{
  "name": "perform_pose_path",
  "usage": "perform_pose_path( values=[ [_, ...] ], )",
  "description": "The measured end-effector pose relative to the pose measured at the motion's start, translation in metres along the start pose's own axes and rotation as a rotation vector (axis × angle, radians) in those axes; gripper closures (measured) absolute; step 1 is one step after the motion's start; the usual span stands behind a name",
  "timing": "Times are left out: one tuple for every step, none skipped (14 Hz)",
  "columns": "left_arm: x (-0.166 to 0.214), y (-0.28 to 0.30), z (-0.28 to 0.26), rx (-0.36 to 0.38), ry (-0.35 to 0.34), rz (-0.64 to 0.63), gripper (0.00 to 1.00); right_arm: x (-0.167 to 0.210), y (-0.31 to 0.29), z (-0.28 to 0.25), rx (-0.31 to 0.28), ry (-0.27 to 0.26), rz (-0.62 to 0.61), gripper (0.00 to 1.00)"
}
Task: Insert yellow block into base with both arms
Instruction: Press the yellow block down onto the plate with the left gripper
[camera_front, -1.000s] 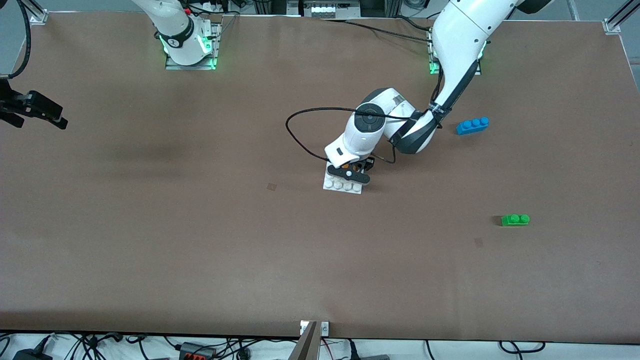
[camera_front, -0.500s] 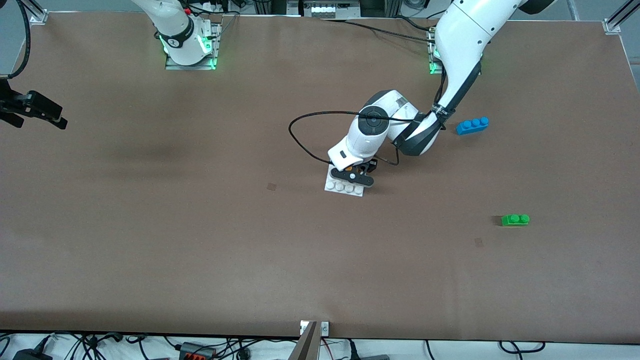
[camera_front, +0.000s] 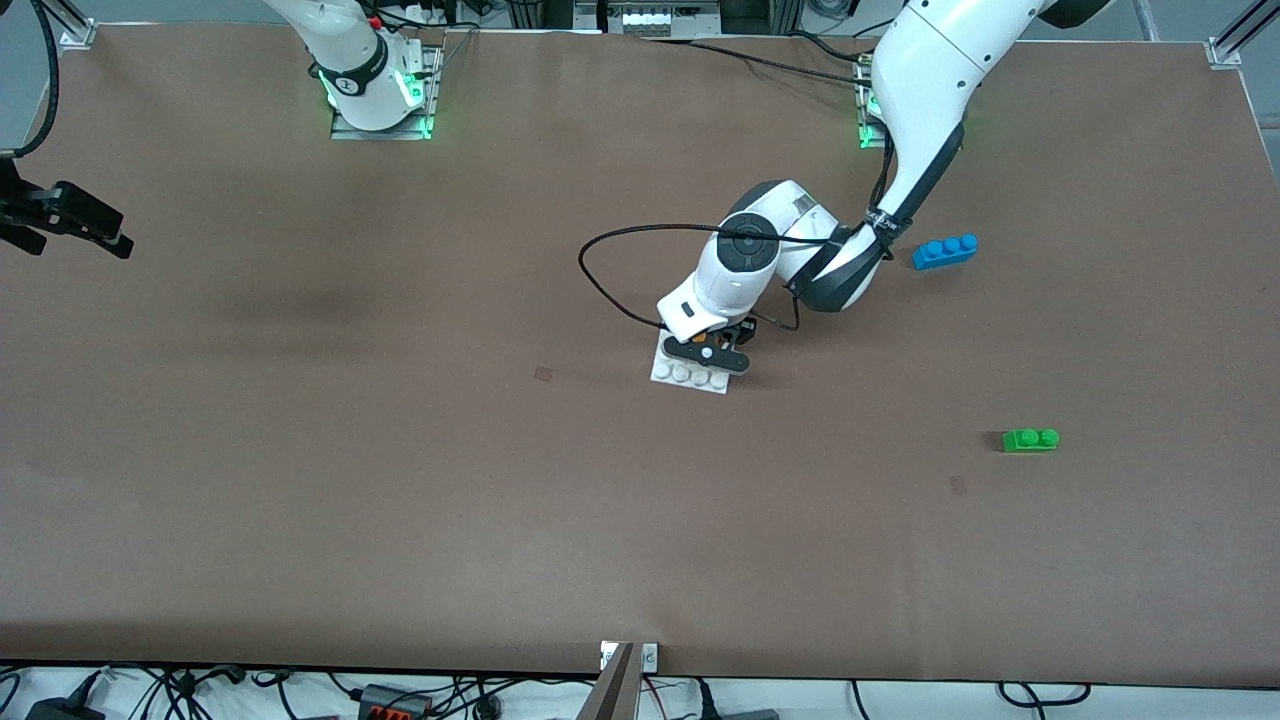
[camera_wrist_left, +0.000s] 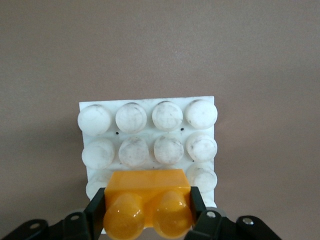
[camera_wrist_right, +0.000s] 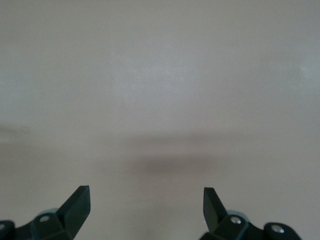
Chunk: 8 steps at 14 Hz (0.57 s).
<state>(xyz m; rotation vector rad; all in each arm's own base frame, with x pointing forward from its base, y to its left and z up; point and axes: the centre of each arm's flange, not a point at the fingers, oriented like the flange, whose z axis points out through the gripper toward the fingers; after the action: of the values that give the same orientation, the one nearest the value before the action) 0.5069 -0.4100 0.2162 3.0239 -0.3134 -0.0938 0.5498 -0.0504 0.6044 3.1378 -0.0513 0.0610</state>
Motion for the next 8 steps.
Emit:
perform_pose_path(
  values=[
    [-0.002, 0.001, 0.001, 0.001, -0.005, 0.002, 0.32, 0.000, 0.000, 0.000, 0.000, 0.000, 0.000, 0.00],
    [-0.004, 0.001, 0.003, 0.003, -0.010, 0.003, 0.32, 0.000, 0.000, 0.000, 0.000, 0.000, 0.000, 0.00],
    [-0.006, 0.000, 0.007, 0.006, -0.017, 0.003, 0.32, 0.000, 0.000, 0.000, 0.000, 0.000, 0.000, 0.00],
    [-0.009, 0.000, 0.009, 0.008, -0.024, 0.003, 0.32, 0.000, 0.000, 0.000, 0.000, 0.000, 0.000, 0.00],
    [-0.012, 0.001, 0.011, 0.008, -0.029, 0.005, 0.32, 0.000, 0.000, 0.000, 0.000, 0.000, 0.000, 0.00],
    [-0.013, 0.003, 0.011, 0.007, -0.031, 0.007, 0.32, 0.000, 0.000, 0.000, 0.000, 0.000, 0.001, 0.00],
    [-0.013, 0.003, 0.011, 0.007, -0.031, 0.008, 0.32, 0.000, 0.001, 0.000, 0.000, 0.000, 0.001, 0.00],
    [-0.013, 0.003, 0.011, 0.006, -0.031, 0.008, 0.32, 0.000, 0.001, 0.000, 0.000, 0.000, 0.001, 0.00]
  ],
)
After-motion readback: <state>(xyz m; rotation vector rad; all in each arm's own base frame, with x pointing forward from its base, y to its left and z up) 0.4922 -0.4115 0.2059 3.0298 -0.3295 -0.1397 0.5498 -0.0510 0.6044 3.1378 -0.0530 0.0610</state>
